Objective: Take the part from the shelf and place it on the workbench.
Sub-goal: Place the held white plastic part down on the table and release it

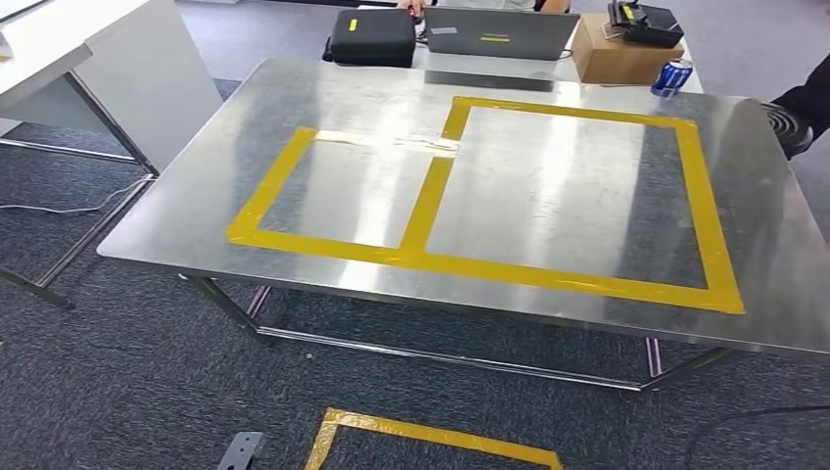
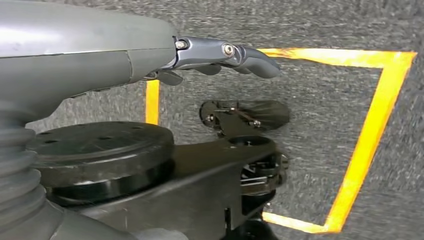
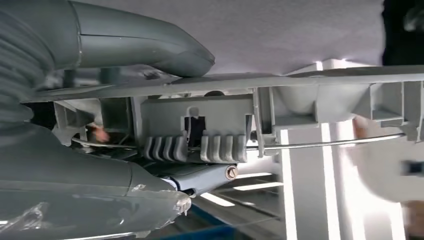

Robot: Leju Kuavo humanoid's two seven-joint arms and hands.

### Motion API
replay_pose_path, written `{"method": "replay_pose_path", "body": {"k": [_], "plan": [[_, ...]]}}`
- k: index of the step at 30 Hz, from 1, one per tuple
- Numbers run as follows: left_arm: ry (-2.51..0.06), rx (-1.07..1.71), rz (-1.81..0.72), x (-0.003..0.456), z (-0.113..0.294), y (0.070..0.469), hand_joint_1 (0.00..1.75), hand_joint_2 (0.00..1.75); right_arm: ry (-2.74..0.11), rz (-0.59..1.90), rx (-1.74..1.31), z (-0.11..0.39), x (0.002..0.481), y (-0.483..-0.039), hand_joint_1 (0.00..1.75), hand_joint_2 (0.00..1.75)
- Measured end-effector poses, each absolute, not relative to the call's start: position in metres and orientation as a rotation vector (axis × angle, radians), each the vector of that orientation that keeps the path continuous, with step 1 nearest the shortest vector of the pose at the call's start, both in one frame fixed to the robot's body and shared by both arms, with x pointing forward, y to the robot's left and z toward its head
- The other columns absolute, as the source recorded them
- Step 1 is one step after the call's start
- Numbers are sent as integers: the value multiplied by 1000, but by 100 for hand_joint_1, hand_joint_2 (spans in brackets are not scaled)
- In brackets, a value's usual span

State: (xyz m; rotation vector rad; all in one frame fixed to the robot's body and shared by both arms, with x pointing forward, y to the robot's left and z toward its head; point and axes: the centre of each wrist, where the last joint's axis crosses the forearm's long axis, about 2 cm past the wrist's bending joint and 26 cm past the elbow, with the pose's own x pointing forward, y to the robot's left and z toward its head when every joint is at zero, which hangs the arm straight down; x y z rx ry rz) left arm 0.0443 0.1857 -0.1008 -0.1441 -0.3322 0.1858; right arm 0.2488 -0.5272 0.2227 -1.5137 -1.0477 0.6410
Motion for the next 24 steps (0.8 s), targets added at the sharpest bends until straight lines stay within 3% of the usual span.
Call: {"method": "replay_pose_path", "body": {"k": [5,14,17,24], "plan": [[-336,-146,177,49,-100,186,0,175,-1065,787,-1523,239,288,-512,175,175],[-330,-146,175,48,-100,186,0,175,-1037,899,-1522,245,307,-507,175,175],[-335,-150,158,50,-100,185,0,175,-966,963,-1552,248,337,-499,175,175],[-332,-139,98,55,-99,185,0,175,-869,1053,-1590,221,421,-427,175,175]]}}
